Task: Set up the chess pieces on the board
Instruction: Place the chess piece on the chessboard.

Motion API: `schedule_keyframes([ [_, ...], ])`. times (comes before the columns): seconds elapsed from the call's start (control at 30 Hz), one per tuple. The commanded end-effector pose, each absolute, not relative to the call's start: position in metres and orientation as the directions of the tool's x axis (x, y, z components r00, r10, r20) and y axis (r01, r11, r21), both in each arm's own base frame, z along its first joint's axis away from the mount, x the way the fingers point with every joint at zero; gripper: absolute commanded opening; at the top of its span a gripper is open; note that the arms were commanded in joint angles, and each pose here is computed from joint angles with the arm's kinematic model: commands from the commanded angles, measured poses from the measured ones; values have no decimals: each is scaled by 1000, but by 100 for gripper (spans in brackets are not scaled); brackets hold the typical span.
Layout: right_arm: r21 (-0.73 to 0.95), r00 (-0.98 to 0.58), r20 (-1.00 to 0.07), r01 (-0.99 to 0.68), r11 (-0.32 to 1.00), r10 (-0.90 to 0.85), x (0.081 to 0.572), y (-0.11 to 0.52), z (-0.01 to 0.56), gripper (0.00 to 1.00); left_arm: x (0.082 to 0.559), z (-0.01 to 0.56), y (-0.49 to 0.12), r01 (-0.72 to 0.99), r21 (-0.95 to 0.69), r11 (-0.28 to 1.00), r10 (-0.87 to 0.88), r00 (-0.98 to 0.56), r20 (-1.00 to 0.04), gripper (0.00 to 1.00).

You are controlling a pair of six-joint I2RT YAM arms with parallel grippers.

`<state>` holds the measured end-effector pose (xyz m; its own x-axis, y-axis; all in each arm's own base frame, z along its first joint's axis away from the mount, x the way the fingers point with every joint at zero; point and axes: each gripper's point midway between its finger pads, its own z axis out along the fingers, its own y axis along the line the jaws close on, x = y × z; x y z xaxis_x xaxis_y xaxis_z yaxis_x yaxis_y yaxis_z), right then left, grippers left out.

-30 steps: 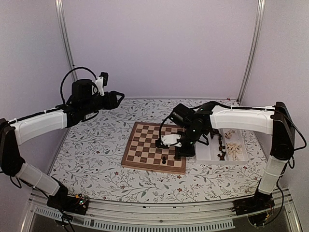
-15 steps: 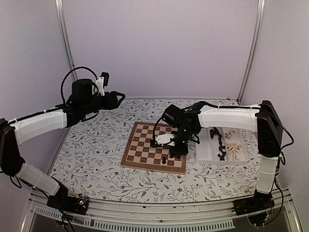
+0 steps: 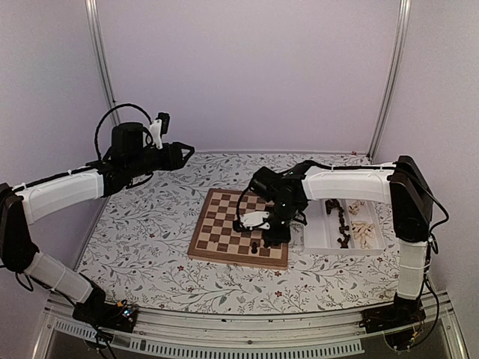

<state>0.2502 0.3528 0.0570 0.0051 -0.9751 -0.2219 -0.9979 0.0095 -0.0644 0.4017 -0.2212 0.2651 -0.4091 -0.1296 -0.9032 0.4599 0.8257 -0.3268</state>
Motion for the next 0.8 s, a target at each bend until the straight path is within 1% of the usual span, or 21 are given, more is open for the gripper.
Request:
schedule_keyframes([
  [0.0, -72, 1, -209, -997, 15, -978, 254, 356, 52, 13, 401, 285, -224, 490, -320, 811, -134, -377, -916, 60],
  [0.1, -74, -3, -211, -997, 19, -977, 255, 356, 52, 19, 401, 285, -224, 492, -322, 809, -134, -379, -916, 60],
  [0.17, -75, -5, -214, -997, 22, -977, 255, 356, 51, 21, 401, 284, -225, 493, -323, 808, -133, -381, -915, 60],
  [0.53, -82, -14, -225, -996, 34, -974, 258, 359, 50, 21, 401, 281, -228, 499, -330, 801, -131, -392, -911, 60],
  [0.77, -95, -15, -214, -995, 36, -977, 260, 357, 48, 21, 401, 279, -229, 503, -335, 796, -129, -401, -907, 60],
])
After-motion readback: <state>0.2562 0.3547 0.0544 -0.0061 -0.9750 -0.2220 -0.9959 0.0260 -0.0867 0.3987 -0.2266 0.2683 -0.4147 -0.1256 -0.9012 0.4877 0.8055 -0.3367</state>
